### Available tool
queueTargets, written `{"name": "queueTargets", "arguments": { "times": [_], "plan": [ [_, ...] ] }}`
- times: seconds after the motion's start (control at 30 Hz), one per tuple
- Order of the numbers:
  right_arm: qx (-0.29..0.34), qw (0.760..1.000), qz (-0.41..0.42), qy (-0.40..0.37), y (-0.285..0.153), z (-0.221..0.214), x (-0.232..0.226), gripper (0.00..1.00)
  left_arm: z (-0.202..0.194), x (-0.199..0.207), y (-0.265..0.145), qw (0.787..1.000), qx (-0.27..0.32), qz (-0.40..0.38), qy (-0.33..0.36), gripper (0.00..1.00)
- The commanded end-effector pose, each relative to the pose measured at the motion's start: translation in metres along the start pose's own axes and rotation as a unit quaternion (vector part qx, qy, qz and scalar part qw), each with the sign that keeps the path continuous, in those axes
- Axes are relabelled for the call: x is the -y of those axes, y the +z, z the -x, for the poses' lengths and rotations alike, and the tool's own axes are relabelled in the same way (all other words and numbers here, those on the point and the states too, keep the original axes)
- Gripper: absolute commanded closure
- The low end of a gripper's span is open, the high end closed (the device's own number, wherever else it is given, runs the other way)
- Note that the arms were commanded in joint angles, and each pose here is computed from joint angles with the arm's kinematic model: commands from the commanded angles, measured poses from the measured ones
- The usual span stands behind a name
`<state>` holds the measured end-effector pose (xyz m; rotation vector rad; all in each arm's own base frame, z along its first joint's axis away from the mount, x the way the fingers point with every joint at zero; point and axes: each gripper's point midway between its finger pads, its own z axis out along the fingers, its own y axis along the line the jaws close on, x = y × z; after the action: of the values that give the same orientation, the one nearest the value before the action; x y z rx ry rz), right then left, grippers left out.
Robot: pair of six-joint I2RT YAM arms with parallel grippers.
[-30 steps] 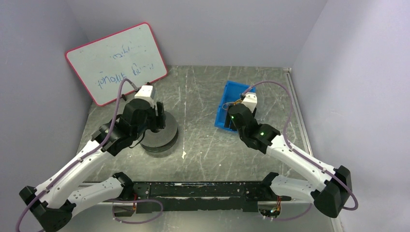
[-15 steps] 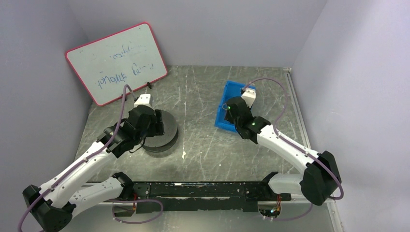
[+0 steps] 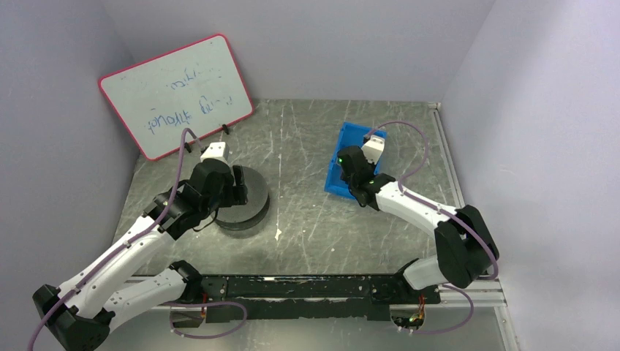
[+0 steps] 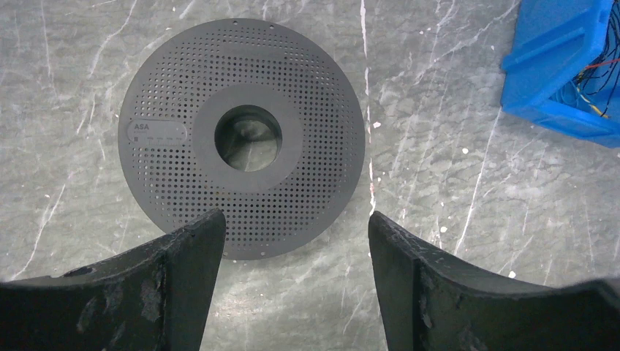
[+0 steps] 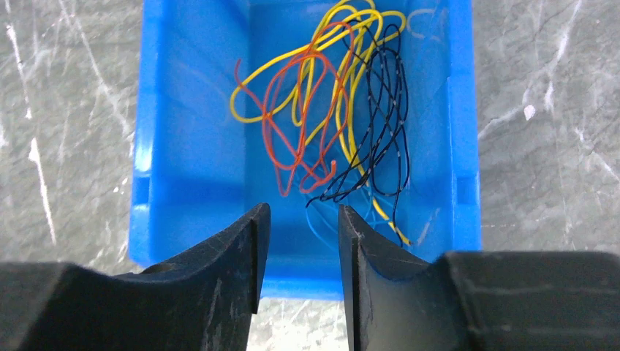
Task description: Wrap the cables
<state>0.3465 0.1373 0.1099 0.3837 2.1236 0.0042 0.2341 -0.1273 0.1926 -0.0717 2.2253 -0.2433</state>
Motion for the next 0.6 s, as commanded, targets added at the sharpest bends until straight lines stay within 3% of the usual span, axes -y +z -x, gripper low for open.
{"name": "queueTargets", "arguments": {
  "times": [0.0, 0.23, 0.57],
  "plan": [
    [0.038, 0.999, -0.026, 0.012, 0.013, 0.016, 0.002, 0.58, 0.004, 0.003, -0.001, 1.000, 0.010, -0.016, 0.001, 0.24],
    [0.042, 0.998, -0.035, 0.011, 0.023, 0.017, -0.001, 0.71, 0.005, 0.003, 0.001, 1.000, 0.008, -0.022, 0.001, 0.24],
    [0.060, 0.997, -0.057, 0.004, 0.033, 0.021, 0.003, 0.74, 0.005, 0.004, 0.001, 1.000, 0.008, -0.026, 0.000, 0.24]
  ]
}}
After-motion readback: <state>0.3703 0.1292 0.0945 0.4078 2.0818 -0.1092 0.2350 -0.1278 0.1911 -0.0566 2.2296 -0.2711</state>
